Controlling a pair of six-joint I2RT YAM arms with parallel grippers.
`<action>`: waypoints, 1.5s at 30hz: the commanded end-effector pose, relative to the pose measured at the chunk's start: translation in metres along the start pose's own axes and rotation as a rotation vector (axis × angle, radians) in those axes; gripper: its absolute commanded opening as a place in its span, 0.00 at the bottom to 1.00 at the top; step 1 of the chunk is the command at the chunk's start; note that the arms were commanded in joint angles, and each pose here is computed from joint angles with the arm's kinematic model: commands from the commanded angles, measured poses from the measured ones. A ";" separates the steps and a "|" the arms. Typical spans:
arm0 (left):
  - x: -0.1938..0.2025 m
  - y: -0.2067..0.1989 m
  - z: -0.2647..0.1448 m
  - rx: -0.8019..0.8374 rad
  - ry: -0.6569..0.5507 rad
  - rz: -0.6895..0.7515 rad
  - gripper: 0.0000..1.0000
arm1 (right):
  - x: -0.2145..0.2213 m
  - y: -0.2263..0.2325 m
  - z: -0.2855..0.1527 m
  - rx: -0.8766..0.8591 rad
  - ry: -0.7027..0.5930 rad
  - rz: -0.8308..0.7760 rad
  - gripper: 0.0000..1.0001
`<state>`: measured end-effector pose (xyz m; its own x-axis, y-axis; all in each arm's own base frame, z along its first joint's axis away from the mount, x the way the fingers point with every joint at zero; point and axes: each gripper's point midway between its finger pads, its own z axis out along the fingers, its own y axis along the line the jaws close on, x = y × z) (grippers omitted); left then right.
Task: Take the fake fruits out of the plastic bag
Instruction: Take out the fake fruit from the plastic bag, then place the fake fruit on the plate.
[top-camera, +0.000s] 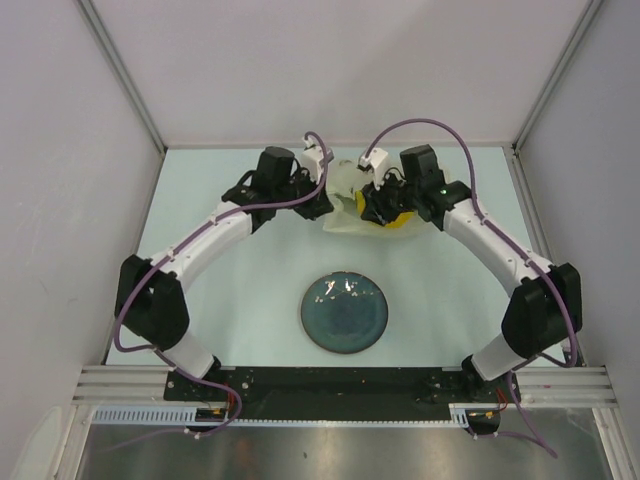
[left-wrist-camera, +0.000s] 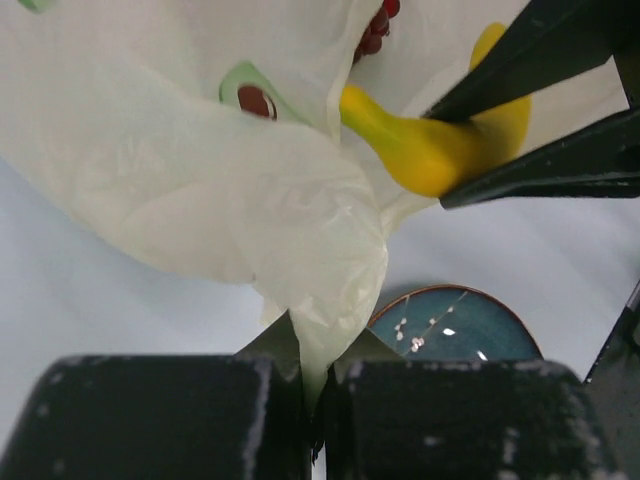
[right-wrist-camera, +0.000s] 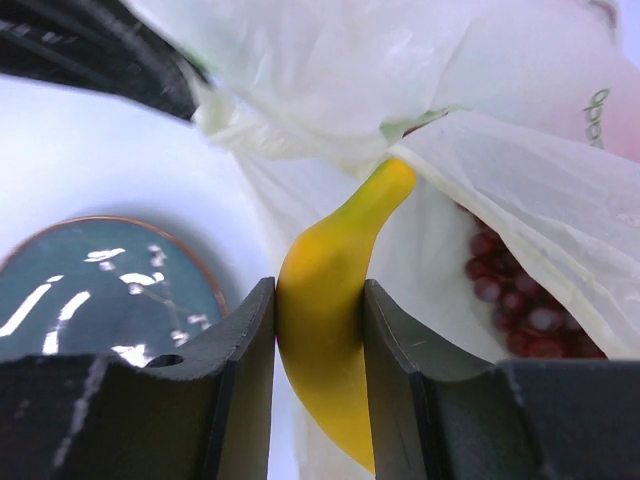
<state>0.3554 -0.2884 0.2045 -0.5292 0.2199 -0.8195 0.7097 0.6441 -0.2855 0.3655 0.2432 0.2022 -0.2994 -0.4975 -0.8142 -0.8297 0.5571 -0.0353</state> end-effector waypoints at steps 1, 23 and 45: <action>-0.029 -0.003 -0.002 0.039 0.006 0.190 0.00 | -0.023 0.031 -0.030 -0.151 -0.090 0.105 0.06; -0.032 -0.013 -0.030 0.024 -0.113 0.037 0.00 | -0.005 0.248 -0.100 -0.570 -0.006 -0.121 0.00; -0.013 -0.035 -0.069 0.066 -0.159 0.084 0.02 | 0.167 0.248 -0.062 -0.629 0.344 -0.920 0.00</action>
<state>0.3128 -0.2638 0.2329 -0.4521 0.1936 -0.8707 0.7514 0.6086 -0.2549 0.0710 0.2575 0.0956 0.4123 -0.7752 -0.4786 -0.9027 -0.4187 -0.0994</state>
